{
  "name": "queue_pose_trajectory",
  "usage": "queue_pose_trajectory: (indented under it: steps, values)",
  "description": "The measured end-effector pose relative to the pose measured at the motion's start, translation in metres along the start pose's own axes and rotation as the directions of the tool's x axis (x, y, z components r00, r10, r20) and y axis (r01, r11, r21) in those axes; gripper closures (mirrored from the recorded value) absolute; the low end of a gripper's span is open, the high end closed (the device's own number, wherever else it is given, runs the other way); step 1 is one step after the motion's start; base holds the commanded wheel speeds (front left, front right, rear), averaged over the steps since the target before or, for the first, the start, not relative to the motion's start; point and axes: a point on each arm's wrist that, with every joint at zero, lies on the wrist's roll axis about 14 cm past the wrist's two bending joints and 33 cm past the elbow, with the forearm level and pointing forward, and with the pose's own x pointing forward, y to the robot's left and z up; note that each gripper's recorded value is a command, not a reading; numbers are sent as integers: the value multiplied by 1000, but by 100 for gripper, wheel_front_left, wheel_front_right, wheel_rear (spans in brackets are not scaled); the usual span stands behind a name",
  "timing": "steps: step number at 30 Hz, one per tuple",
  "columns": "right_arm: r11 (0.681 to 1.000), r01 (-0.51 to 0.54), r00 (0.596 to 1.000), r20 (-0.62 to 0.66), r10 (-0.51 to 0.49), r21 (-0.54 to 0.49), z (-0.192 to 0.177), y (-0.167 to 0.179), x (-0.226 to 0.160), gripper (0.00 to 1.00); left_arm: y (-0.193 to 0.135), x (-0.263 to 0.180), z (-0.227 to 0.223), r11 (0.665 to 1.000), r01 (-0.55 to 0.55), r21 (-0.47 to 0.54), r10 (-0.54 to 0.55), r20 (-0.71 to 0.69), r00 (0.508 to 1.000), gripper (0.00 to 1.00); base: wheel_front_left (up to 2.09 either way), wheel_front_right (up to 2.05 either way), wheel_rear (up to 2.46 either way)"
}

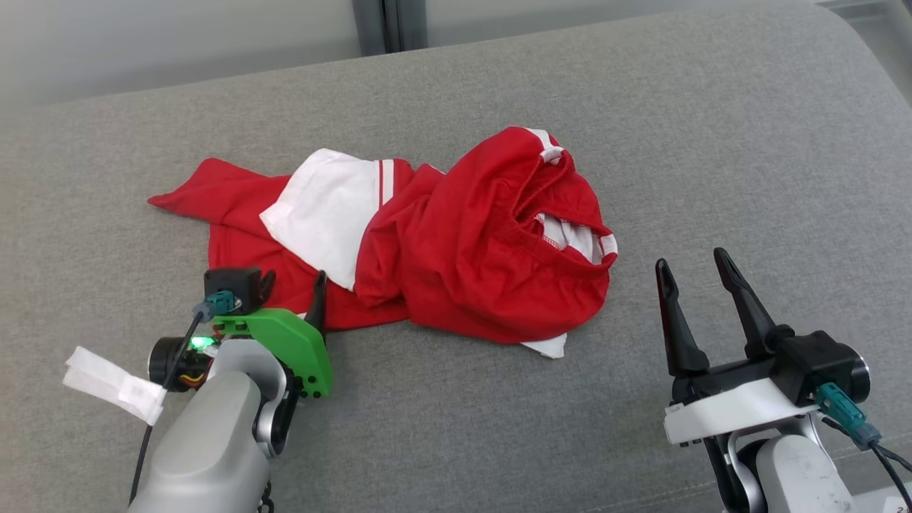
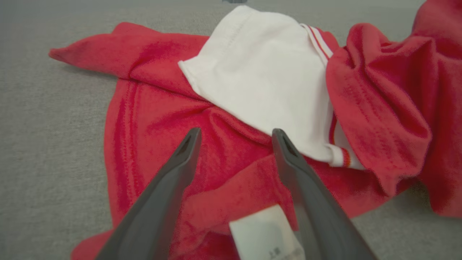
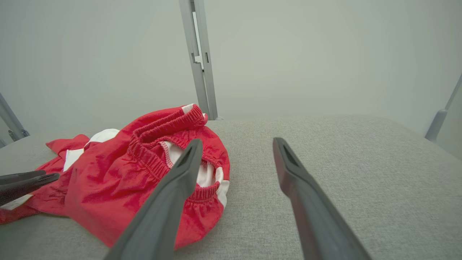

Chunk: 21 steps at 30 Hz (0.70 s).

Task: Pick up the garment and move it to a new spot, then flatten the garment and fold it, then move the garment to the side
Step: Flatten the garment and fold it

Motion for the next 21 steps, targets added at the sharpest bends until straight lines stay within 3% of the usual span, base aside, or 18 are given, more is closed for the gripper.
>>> queue_pose_trajectory:
  steps: [3, 7, 8, 9, 10, 16, 21]
  values:
    - [1000, 14, 1000, -8, -15, -6, -2, -5, 0, 0, -10, 7, -26, 998, 36, -59, -43, -116, 992, 0, 0, 0, 0]
    - [999, 31, 999, -20, -32, -13, -6, -11, -1, 0, -13, 19, -30, 997, 48, -65, -57, -145, 988, 0, 0, 0, 0]
    - [999, 35, 999, -22, -36, -15, -7, -13, -1, 0, -13, 20, -32, 997, 45, -60, -53, -143, 988, 67, 0, 0, 0]
    - [999, 39, 999, -23, -39, -16, -7, -14, -2, 0, -14, 21, -32, 997, 52, -49, -58, -141, 988, 67, 0, 0, 0]
    - [999, 42, 999, -23, -42, -17, -6, -15, -3, 0, -14, 22, -30, 997, 55, -49, -60, -119, 991, 100, 0, 0, 0]
    - [999, 49, 999, -12, -49, -18, -2, -16, -8, 0, -26, 18, -4, 992, 95, -82, -93, 26, 995, 100, 0, 0, 0]
    - [1000, 23, 1000, 9, -23, -1, 5, -6, -9, 0, -26, 9, 60, 980, 129, -153, -91, 229, 969, 100, 0, 0, 0]
